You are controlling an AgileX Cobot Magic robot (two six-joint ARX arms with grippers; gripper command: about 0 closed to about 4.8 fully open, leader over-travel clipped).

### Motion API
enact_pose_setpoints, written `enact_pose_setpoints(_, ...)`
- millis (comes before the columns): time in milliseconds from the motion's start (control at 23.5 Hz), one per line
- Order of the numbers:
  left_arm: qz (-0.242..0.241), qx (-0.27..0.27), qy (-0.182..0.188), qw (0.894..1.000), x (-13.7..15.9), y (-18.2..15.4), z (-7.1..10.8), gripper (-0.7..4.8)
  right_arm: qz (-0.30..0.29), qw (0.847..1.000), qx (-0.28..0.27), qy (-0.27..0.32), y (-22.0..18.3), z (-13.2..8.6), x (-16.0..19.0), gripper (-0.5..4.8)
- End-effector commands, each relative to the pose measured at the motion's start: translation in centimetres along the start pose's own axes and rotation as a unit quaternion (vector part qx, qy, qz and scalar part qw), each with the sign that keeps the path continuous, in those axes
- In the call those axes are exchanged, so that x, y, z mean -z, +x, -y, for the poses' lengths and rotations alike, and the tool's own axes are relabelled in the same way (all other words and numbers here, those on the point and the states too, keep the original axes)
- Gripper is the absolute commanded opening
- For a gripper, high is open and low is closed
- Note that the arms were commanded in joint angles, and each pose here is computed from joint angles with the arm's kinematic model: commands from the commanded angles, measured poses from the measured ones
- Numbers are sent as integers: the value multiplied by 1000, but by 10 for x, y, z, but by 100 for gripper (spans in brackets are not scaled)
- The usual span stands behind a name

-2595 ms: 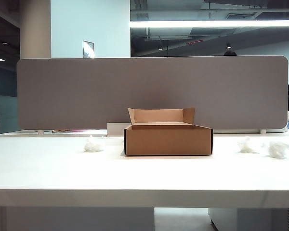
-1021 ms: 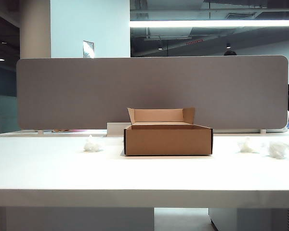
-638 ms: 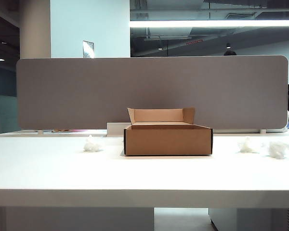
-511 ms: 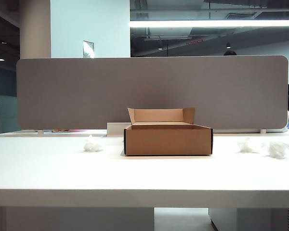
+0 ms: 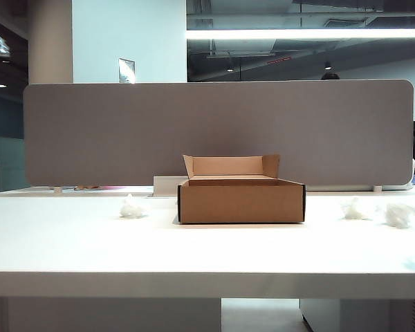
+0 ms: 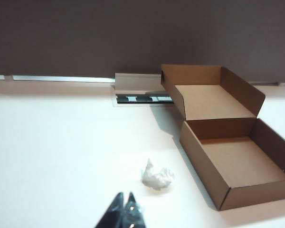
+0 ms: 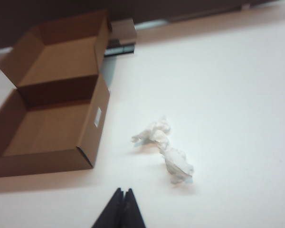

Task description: Pick up all the paper balls on the table and put them in the paper box.

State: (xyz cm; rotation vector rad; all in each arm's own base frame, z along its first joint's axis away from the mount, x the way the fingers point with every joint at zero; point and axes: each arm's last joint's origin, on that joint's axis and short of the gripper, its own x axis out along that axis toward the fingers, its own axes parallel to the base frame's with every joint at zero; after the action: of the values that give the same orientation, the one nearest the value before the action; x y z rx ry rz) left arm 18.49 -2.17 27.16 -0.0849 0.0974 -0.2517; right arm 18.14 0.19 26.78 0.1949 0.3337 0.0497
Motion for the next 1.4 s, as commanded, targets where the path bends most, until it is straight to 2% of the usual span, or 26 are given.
enact_pose_setpoints(43, -19, 32, -2, 999, -12, 27, -1, -6, -31, 1000, 5, 0, 25, 0, -8, -1)
enact_pose_setpoints(255, -53, 30, -8, 998, -17, 64, -7, -6, -82, 996, 12, -23, 61, 3, -13, -1)
enact_pose_setpoints(468, -77, 38, -14, 996, -16, 92, -11, -6, -123, 992, 19, -23, 91, 5, -17, 4)
enact_pose_setpoints(638, -102, 48, -20, 993, -15, 118, -15, -5, -158, 987, 24, -28, 117, 6, -21, 124)
enact_pose_setpoints(766, -123, 47, -25, 991, -14, 137, -18, -5, -186, 982, 28, -25, 133, 7, -22, 191)
enact_pose_setpoints(893, -156, 45, -32, 986, -13, 162, -22, -5, -215, 976, 32, -24, 156, 10, -21, 291)
enact_pose_setpoints(936, -166, 44, -34, 985, -14, 173, -23, -5, -226, 973, 33, -23, 163, 10, -19, 343)
enact_pose_setpoints(1021, -168, 44, -35, 984, -13, 186, -25, 12, -247, 968, 36, -21, 172, 12, -14, 393)
enact_pose_setpoints(1106, -175, 43, -36, 983, -12, 199, -28, 106, -272, 961, 40, -19, 179, 15, -3, 392)
enact_pose_setpoints(1149, -179, 43, -37, 982, -11, 201, -28, 122, -277, 960, 41, -18, 181, 16, 0, 392)
enact_pose_setpoints(1404, -192, 46, -39, 979, -3, 208, -27, 126, -293, 955, 45, -17, 191, 19, 12, 390)
